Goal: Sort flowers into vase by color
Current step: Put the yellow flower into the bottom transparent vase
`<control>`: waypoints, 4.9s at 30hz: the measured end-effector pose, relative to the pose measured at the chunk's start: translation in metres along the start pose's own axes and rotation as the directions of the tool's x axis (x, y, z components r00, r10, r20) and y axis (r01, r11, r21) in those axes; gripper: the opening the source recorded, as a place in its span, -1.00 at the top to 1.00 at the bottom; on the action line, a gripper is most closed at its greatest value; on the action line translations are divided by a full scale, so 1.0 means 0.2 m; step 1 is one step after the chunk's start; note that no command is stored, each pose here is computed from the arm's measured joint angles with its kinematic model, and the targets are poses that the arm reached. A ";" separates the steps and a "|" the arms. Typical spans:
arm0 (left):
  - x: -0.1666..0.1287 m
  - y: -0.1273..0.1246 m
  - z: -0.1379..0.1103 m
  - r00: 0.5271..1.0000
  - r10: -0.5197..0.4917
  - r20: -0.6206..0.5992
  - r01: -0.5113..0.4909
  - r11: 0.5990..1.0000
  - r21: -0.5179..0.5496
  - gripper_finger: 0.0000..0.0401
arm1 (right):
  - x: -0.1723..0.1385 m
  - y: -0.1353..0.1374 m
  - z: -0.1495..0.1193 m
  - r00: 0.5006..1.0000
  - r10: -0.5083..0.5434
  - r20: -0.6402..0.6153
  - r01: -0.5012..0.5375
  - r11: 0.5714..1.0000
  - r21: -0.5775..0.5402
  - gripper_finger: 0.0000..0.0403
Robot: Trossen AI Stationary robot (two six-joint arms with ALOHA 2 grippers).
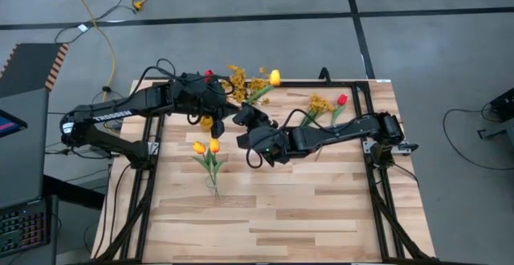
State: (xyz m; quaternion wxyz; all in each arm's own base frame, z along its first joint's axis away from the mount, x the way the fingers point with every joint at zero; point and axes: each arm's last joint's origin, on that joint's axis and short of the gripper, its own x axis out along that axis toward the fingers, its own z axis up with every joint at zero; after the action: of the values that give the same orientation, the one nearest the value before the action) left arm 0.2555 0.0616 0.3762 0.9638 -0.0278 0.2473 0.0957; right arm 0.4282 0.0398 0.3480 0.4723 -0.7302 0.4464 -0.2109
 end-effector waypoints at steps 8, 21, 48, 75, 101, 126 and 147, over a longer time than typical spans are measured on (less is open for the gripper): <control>-0.01 0.00 0.01 1.000 -0.003 0.027 0.003 1.000 0.005 1.00 | 0.00 0.00 0.00 1.000 0.000 -0.001 0.000 0.993 0.118 0.29; -0.14 0.07 0.15 0.995 0.070 0.077 -0.070 0.998 -0.002 1.00 | -0.03 -0.02 -0.02 0.997 0.005 -0.076 0.020 0.945 0.325 0.16; -0.44 0.07 0.25 0.975 0.121 0.189 -0.123 0.992 -0.001 1.00 | -0.19 -0.13 -0.39 0.988 -0.022 0.152 -0.131 0.398 0.908 0.16; -0.58 -0.07 -0.10 0.889 -0.026 0.457 0.021 1.000 0.017 1.00 | 0.07 -0.20 -0.51 0.722 -0.291 0.627 -0.673 -0.085 0.735 0.16; -0.34 -0.14 -0.13 0.850 -0.108 0.515 0.032 0.987 0.154 1.00 | 0.03 -0.26 -0.51 0.606 -0.434 0.667 -0.744 -0.012 0.668 0.22; -0.30 -0.14 -0.13 0.860 -0.104 0.499 0.041 0.990 0.135 0.62 | 0.00 -0.27 -0.49 0.591 -0.442 0.675 -0.754 -0.004 0.657 0.78; -0.66 -0.11 -0.25 0.857 -0.099 0.506 0.041 0.991 0.125 0.12 | -0.23 -0.34 -0.61 0.634 -0.493 0.596 -0.681 0.010 0.732 0.79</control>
State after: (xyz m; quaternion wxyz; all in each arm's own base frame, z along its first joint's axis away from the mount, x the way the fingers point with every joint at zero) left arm 0.1234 0.0133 0.3957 0.9977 0.0426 -0.0133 0.0509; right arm 0.3462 0.0288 0.4707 0.9857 -0.1407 -0.0298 -0.0874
